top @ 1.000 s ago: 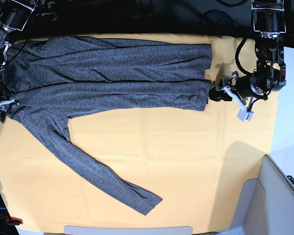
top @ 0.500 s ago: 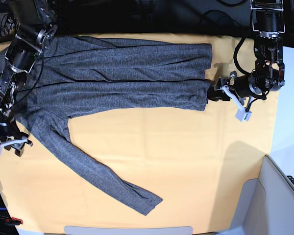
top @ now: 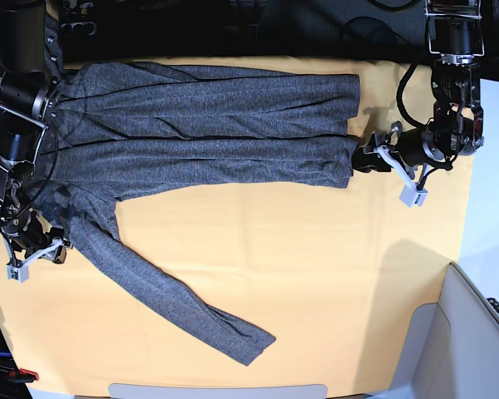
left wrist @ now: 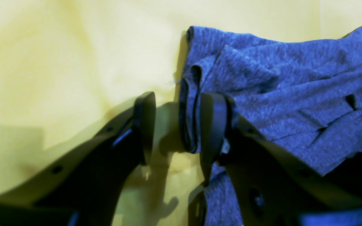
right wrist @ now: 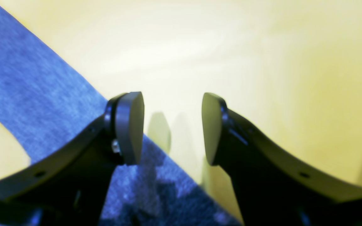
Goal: Fold the T-shirt properly
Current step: 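Lower the right gripper onto the loose sleeve near the shoulder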
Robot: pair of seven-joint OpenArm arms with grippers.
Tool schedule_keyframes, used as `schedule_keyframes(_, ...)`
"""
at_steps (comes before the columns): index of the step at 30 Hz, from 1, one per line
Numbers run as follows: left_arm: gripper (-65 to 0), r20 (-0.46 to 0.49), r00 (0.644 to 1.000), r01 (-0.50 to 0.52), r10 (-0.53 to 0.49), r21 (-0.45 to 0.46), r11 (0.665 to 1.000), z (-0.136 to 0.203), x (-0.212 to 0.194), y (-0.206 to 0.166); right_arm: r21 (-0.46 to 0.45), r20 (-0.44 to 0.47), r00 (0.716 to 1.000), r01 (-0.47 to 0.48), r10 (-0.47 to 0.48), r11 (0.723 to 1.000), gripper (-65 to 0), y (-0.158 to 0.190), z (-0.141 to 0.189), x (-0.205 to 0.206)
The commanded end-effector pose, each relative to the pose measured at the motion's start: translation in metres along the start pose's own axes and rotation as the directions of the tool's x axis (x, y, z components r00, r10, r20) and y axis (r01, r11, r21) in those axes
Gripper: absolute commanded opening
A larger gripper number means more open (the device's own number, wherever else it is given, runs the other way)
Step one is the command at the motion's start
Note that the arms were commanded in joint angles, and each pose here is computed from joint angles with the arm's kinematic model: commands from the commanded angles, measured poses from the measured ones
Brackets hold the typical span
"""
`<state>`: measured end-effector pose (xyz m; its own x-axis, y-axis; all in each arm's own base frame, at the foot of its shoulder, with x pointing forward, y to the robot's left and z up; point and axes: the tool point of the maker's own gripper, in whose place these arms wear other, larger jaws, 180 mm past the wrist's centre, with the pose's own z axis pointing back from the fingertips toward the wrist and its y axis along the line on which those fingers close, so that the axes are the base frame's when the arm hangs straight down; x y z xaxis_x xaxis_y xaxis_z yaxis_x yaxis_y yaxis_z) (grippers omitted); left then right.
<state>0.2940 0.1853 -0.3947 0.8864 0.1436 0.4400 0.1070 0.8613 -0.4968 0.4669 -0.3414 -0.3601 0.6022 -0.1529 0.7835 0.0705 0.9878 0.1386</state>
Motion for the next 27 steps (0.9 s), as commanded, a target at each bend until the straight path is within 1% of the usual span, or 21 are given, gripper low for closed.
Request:
schedule_keyframes(1, -42.9, 0.042, 0.999, 0.024, -0.024, -0.007, 1.0, 0.007, 0.016, -0.003, 0.007, 0.053, 0.999, 0.003, -0.003, 1.0, -35.2, -0.003, 0.003, 0.023)
schedule_keyframes(6, -42.9, 0.042, 0.999, 0.023, -0.023, -0.008, 1.0, 0.007, 0.016, -0.003, 0.007, 0.026, 1.0, 0.013, -0.013, 1.0, -35.2, -0.004, 0.001, 0.003)
schedule_keyframes(10, -42.9, 0.042, 0.999, 0.023, -0.022, -0.01, 1.0, 0.006, 0.016, -0.004, 0.031, 0.013, 1.0, 0.018, -0.018, 0.999, -35.2, 0.009, -0.004, -0.006)
schedule_keyframes(16, -42.9, 0.044, 0.999, 0.023, -0.022, -0.01, 1.0, 0.006, 0.016, -0.004, 0.128, 0.009, 1.0, -0.013, 0.012, 0.992, -35.3, 0.033, -0.006, -0.012)
schedule_keyframes(22, -42.9, 0.043, 0.999, 0.021, -0.02, -0.011, 1.0, 0.006, 0.016, -0.004, 0.138, -0.001, 1.0, -0.011, 0.011, 0.99, -35.4, 0.037, -0.007, -0.019)
schedule_keyframes(27, -42.9, 0.042, 0.999, 0.019, -0.019, -0.01, 1.0, 0.006, 0.016, -0.003, 0.156, -0.012, 1.0, -0.005, 0.007, 0.988, -35.5, 0.048, -0.011, -0.027)
